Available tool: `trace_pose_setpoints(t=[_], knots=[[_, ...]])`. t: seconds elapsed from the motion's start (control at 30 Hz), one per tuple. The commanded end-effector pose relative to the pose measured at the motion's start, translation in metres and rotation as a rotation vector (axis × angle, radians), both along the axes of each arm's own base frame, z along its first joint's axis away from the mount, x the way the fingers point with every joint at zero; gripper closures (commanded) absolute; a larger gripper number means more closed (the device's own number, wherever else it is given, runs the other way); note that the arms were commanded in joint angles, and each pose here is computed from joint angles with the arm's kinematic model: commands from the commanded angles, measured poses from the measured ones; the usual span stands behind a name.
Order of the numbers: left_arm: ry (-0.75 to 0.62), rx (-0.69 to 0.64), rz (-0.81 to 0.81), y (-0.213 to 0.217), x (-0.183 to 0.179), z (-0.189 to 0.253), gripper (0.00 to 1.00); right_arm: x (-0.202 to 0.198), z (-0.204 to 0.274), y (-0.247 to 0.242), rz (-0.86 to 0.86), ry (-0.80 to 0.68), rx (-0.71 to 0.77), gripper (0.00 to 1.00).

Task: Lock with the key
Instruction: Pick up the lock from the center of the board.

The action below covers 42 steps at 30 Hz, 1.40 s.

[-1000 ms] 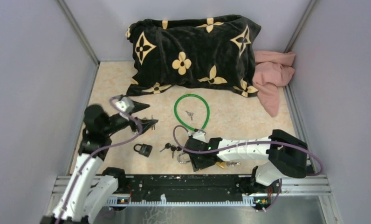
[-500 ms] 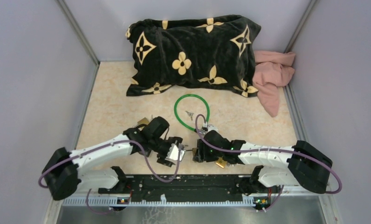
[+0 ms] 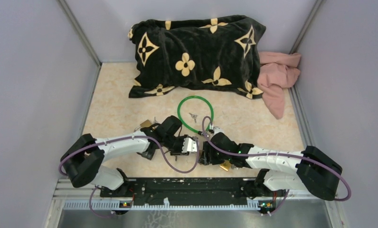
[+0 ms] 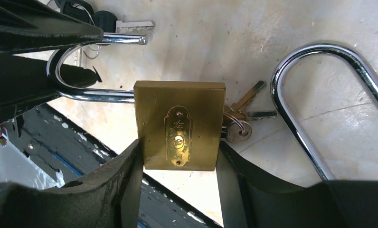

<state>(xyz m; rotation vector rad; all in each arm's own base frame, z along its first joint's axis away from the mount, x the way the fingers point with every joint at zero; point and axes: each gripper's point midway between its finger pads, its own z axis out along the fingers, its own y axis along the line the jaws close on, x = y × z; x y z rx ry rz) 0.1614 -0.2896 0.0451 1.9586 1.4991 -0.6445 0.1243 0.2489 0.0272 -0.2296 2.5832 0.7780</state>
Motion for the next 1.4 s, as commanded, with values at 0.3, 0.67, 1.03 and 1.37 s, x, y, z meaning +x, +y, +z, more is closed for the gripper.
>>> trace_pose_setpoints(t=[0.3,0.67,1.03,1.37], knots=[[0.143,-0.115,0.055,-0.023,-0.018,0.015,0.85,0.017,0.028,0.015,-0.004,-0.085,0.084,1.00],[0.166,-0.179,0.198,-0.024,-0.007,0.041,1.00,0.006,0.040,0.021,0.088,-0.105,0.154,0.02],[0.510,-0.368,0.211,-0.013,-0.031,0.126,1.00,0.015,0.110,0.003,0.187,-0.409,0.308,0.02],[0.426,-0.640,0.238,0.026,-0.024,0.187,1.00,0.020,0.179,0.022,0.517,-0.922,0.591,0.02]])
